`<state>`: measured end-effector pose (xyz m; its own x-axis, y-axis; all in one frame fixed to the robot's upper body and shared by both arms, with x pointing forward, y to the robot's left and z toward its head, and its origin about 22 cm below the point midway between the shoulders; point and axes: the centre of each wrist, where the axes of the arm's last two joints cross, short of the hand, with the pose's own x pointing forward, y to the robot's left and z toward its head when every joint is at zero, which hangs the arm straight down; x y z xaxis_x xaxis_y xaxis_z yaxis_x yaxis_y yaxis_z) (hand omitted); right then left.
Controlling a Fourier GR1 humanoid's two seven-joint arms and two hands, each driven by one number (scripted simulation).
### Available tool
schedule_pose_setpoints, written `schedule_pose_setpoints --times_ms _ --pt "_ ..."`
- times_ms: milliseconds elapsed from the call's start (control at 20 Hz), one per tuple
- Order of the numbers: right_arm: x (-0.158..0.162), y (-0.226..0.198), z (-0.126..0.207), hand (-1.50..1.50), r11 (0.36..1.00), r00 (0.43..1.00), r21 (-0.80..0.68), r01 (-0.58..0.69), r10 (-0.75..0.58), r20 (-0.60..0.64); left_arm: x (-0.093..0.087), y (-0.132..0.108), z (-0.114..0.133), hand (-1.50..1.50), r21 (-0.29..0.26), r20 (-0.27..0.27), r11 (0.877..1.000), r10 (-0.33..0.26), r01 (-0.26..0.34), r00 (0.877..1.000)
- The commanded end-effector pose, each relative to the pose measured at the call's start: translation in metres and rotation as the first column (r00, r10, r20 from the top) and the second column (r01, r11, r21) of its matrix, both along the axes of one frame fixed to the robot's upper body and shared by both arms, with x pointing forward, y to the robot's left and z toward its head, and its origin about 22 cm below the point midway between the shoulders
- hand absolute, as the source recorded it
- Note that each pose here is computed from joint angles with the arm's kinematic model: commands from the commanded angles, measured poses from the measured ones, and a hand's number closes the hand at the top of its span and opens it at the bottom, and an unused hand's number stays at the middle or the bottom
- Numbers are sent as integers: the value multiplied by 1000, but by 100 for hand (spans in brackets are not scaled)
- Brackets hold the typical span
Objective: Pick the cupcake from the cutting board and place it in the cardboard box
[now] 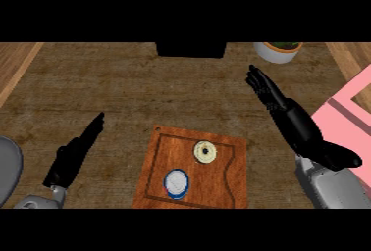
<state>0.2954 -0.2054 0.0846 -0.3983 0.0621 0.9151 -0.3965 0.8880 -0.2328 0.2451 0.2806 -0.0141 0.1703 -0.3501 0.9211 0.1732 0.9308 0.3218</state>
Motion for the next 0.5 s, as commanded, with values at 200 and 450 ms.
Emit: schedule_pose_setpoints --times_ms 200,450 --pt "13 -28 96 -150 994 979 48 103 -110 171 38 12 68 0 63 344 991 -133 118 929" --pt "3 -52 64 -150 935 971 -289 207 -160 178 51 -32 84 0 32 372 985 -170 170 913"
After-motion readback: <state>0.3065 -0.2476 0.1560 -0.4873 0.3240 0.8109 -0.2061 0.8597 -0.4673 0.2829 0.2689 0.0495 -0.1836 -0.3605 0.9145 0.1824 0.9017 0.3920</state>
